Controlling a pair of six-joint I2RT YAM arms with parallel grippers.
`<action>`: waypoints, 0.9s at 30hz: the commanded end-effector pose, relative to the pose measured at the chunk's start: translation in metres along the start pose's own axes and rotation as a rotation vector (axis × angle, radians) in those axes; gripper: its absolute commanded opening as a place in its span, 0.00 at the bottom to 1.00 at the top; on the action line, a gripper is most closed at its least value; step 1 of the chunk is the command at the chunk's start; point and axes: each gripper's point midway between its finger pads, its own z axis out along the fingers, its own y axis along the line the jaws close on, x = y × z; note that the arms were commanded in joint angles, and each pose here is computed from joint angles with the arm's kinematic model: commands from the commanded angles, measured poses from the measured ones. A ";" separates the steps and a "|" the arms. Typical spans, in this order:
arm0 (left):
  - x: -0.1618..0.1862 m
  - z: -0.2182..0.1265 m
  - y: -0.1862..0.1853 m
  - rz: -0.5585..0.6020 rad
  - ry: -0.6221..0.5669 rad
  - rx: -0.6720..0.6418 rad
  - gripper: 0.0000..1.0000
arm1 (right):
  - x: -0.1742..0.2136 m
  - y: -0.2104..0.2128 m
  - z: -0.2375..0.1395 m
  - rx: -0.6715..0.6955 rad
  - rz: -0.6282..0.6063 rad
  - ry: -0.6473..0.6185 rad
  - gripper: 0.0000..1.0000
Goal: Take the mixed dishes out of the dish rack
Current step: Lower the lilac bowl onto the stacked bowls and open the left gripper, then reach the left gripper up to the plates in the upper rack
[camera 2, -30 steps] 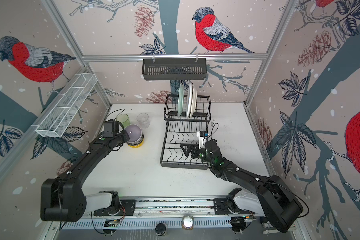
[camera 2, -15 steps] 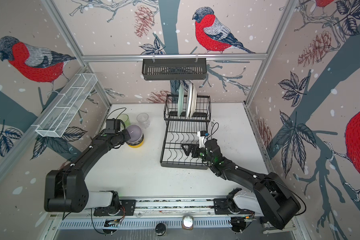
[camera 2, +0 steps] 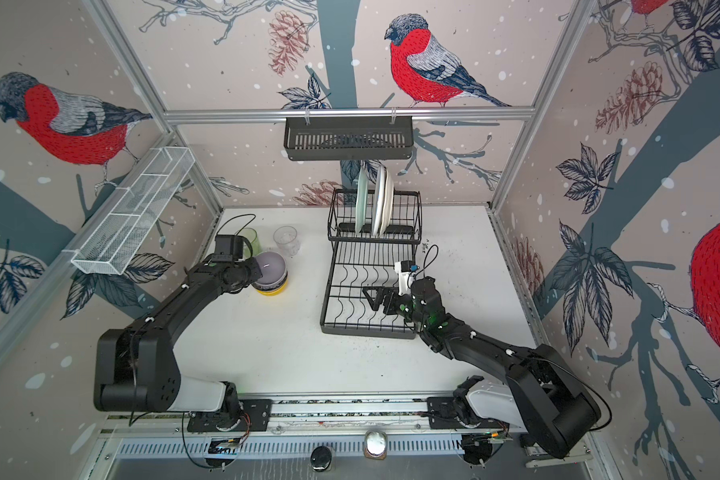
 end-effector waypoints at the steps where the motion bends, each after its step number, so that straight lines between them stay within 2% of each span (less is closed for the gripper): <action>1: -0.009 -0.007 0.002 0.009 -0.028 -0.013 0.90 | -0.005 0.007 0.001 -0.027 -0.006 -0.011 0.99; 2: -0.011 -0.010 0.000 0.018 -0.039 -0.002 0.97 | -0.006 0.007 0.001 -0.025 -0.009 -0.009 0.99; 5: -0.019 -0.025 -0.013 0.056 -0.069 0.063 0.97 | -0.010 0.010 0.001 -0.021 -0.020 -0.008 0.99; 10: -0.032 -0.056 -0.035 0.015 -0.158 0.180 0.97 | -0.020 0.010 -0.005 0.019 -0.039 -0.033 0.99; 18: -0.031 -0.106 -0.104 0.050 -0.329 0.398 0.97 | -0.035 0.021 -0.022 0.059 -0.046 -0.078 0.99; 24: -0.027 -0.153 -0.166 0.125 -0.432 0.620 0.87 | -0.032 0.015 -0.036 0.100 -0.010 -0.088 0.99; 27: -0.023 -0.170 -0.198 0.190 -0.451 0.677 0.83 | -0.033 0.011 -0.045 0.130 0.002 -0.109 0.99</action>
